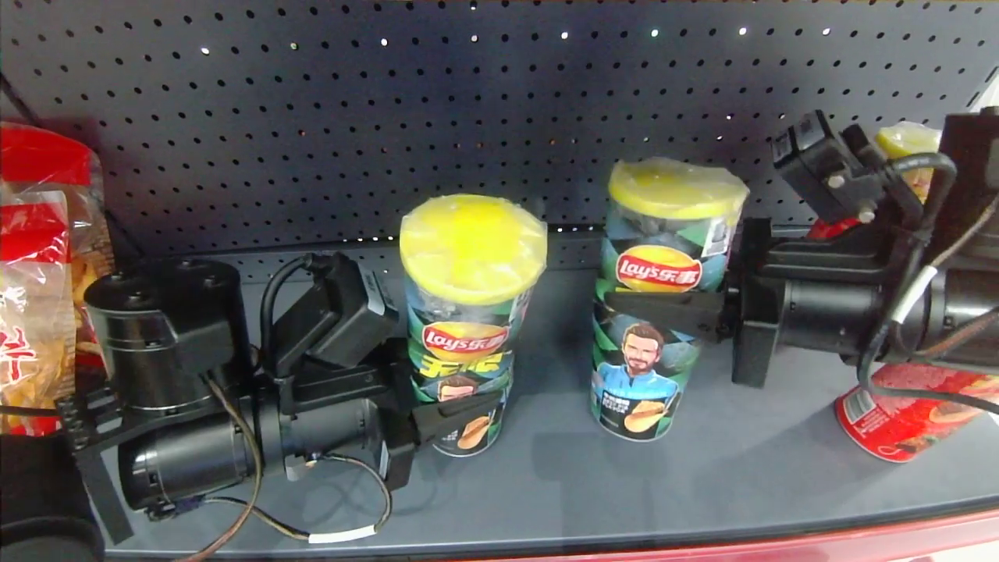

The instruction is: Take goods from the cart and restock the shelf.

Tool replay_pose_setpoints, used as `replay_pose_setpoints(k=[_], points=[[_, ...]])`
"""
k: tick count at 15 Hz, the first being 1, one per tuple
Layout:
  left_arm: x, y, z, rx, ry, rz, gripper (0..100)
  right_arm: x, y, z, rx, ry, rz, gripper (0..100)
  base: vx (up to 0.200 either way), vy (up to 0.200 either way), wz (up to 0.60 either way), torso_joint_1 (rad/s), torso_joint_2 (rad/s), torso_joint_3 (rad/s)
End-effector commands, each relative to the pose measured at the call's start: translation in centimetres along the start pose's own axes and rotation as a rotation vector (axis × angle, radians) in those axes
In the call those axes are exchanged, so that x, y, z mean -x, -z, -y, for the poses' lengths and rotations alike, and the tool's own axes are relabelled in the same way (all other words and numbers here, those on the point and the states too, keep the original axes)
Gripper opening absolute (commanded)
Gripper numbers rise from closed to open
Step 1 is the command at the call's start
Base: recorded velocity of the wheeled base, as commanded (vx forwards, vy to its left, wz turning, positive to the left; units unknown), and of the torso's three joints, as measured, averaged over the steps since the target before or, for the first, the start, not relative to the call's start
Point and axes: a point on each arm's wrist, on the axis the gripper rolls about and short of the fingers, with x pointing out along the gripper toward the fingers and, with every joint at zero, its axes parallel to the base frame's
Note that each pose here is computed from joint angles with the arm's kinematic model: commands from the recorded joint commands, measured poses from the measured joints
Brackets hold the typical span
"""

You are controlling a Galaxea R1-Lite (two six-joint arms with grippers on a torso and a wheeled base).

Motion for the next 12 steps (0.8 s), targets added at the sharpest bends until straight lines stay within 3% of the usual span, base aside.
replay_pose_setpoints(k=[1, 9, 12], points=[[0.7, -0.5, 0.2, -0.008, -0.004, 0.019, 0, -1.0, -0.3, 1.4, 0.0, 0.029, 0.003, 0, 0.0, 0.0, 0.0, 0.0, 0.0, 0.0], [-3.6, -1.0, 0.1, -0.008, 0.059, 0.026, 0, -3.2, -1.1, 2.6, 0.011, 0.024, 0.024, 0, 0.0, 0.0, 0.0, 0.0, 0.0, 0.0], [-5.4, -1.2, 1.7, 0.016, 0.101, 0.023, 0, -3.1, -1.4, 2.7, 0.015, 0.029, 0.033, 0, 0.0, 0.0, 0.0, 0.0, 0.0, 0.0]])
